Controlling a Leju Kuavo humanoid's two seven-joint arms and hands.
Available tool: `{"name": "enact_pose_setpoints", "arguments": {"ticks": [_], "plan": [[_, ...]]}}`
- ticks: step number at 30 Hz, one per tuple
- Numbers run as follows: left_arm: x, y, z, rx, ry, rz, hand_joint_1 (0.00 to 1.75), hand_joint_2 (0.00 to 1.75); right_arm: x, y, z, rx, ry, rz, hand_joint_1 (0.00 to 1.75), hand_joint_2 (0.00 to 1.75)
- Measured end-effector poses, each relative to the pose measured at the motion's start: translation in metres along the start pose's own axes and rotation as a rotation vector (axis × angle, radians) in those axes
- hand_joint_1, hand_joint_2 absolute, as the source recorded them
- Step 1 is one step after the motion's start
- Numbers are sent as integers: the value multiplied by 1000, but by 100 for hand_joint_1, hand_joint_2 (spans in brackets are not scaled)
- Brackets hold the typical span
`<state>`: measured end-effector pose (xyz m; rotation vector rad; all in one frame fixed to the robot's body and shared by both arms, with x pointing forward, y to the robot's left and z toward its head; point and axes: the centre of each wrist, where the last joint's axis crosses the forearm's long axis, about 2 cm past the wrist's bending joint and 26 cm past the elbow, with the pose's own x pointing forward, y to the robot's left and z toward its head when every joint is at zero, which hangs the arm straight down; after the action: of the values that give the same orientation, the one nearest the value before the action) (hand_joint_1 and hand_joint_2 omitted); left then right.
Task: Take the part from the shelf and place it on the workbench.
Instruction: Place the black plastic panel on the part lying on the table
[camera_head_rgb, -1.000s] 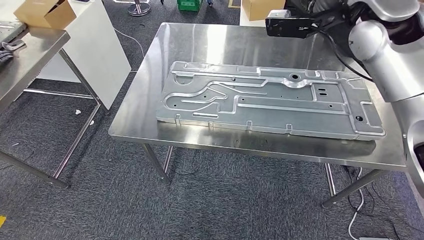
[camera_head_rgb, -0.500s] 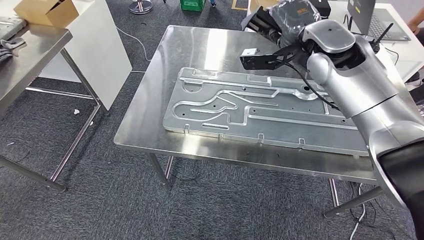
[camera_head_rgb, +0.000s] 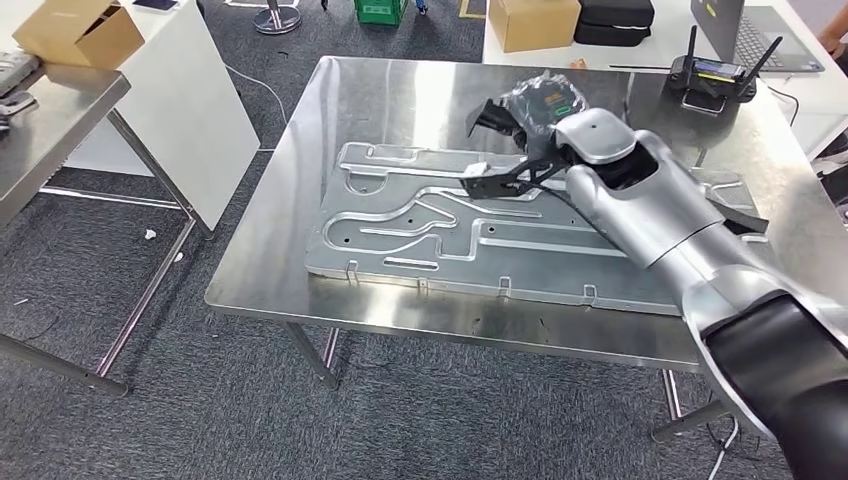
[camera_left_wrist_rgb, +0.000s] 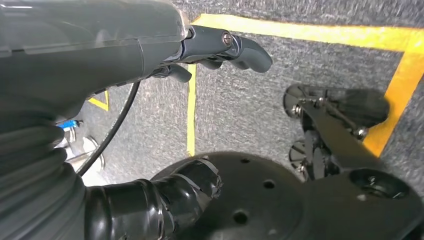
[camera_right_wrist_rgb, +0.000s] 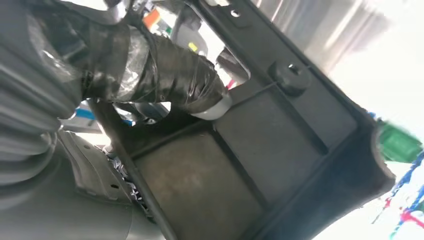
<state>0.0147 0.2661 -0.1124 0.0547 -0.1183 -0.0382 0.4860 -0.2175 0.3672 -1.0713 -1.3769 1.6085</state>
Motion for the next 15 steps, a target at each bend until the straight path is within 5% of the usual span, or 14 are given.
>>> {"name": "enact_pose_setpoints", "arguments": {"ticks": [1, 8, 13, 15], "plan": [[0, 0, 0, -1, 0, 4, 0, 175, 4, 11, -2, 18, -2, 2, 0, 0], [0, -1, 0, -4, -10, 20, 0, 175, 24, 79, -4, 168, 2, 21, 0, 0], [0, -1, 0, -4, -12, 25, 0, 175, 32, 101, -2, 217, -7, 22, 0, 0], [0, -1, 0, -4, -12, 26, 0, 87, 32, 102, -2, 223, -7, 22, 0, 0]]}}
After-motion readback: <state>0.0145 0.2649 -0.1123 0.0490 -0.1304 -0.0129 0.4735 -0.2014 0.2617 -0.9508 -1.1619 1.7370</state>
